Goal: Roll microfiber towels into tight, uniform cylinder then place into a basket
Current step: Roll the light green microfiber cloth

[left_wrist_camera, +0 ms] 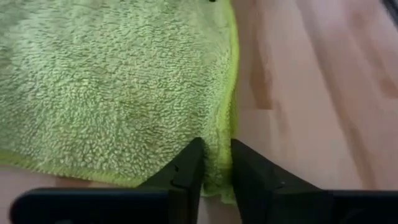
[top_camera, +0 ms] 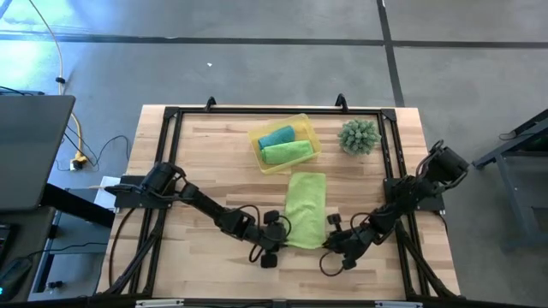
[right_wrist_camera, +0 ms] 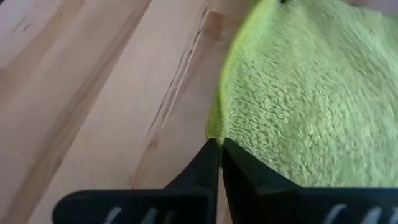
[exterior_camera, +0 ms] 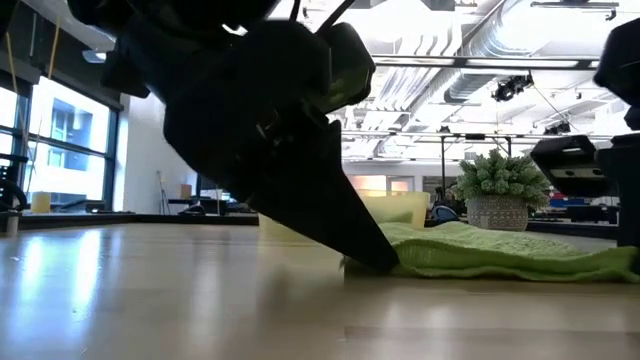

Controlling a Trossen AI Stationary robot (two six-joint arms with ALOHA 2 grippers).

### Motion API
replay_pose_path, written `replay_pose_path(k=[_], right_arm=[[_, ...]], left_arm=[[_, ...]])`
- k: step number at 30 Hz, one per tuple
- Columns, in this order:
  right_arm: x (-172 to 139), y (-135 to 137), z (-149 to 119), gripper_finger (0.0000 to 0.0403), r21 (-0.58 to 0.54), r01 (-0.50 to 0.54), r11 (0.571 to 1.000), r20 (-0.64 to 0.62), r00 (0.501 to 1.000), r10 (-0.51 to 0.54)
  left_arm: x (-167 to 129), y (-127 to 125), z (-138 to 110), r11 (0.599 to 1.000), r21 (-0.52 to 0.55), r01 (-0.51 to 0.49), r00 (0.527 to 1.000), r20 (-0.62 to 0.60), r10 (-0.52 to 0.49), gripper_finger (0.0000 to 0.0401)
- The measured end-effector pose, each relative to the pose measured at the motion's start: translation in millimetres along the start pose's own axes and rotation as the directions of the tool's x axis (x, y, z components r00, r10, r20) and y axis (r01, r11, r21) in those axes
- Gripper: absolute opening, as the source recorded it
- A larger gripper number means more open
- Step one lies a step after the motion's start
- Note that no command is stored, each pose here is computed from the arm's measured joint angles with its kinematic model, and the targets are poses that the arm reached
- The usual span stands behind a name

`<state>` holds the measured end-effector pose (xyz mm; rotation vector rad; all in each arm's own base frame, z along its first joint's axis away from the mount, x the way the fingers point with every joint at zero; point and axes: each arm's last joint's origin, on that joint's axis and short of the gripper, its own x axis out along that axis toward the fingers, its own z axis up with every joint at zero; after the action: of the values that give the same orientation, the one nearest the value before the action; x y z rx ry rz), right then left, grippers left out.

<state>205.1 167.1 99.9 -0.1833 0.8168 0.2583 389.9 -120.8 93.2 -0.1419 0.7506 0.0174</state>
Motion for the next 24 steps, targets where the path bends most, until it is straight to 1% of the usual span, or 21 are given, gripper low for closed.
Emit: replay_pose_path(k=[4, 8, 10, 13, 15, 16, 18, 22, 24], right_arm=[[-7, -3, 4, 0.0003, 0.122, -0.031, 0.992, 0.007, 1.0, 0.031], [-18, -9, 17, 0.0001, 0.247, -0.081, 0.966, 0.077, 0.995, 0.064], [-20, -13, 20, 0.0001, 0.322, -0.104, 0.941, 0.088, 0.993, 0.079], [-20, -19, 25, 0.0001, 0.462, -0.139, 0.876, 0.102, 0.989, 0.103], [-19, -23, 25, 0.0001, 0.523, -0.153, 0.838, 0.09, 0.988, 0.124], [-19, -26, 25, 0.0001, 0.544, -0.152, 0.825, 0.086, 0.988, 0.125], [-18, -30, 25, 0.0, 0.567, -0.143, 0.811, 0.083, 0.99, 0.116], [-16, -37, 26, 0.0, 0.585, -0.124, 0.802, 0.081, 0.992, 0.095], [-15, -41, 26, 0.0, 0.584, -0.109, 0.804, 0.073, 0.994, 0.081]], left_arm=[[-1, -2, 1, 0.999, -0.021, 0.048, 0.999, 0.0, -0.048, 0.0032], [-3, -3, 2, 0.995, -0.044, 0.084, 0.996, -0.009, -0.085, 0.0004], [-3, -4, 2, 0.991, -0.088, 0.1, 0.995, -0.014, -0.101, 0.0005], [-5, -5, 5, 0.983, -0.148, 0.106, 0.994, -0.005, -0.108, 0.0009], [-6, -6, 6, 0.978, -0.174, 0.113, 0.994, 0.007, -0.113, 0.0006], [-7, -6, 8, 0.976, -0.181, 0.117, 0.993, 0.01, -0.117, 0.0004], [-12, -7, 12, 0.975, -0.184, 0.128, 0.992, 0.027, -0.125, 0.0002], [-19, -7, 19, 0.977, -0.178, 0.117, 0.993, 0.048, -0.11, 0.0003], [-20, -6, 20, 0.982, -0.167, 0.088, 0.995, 0.059, -0.079, 0.0002]])
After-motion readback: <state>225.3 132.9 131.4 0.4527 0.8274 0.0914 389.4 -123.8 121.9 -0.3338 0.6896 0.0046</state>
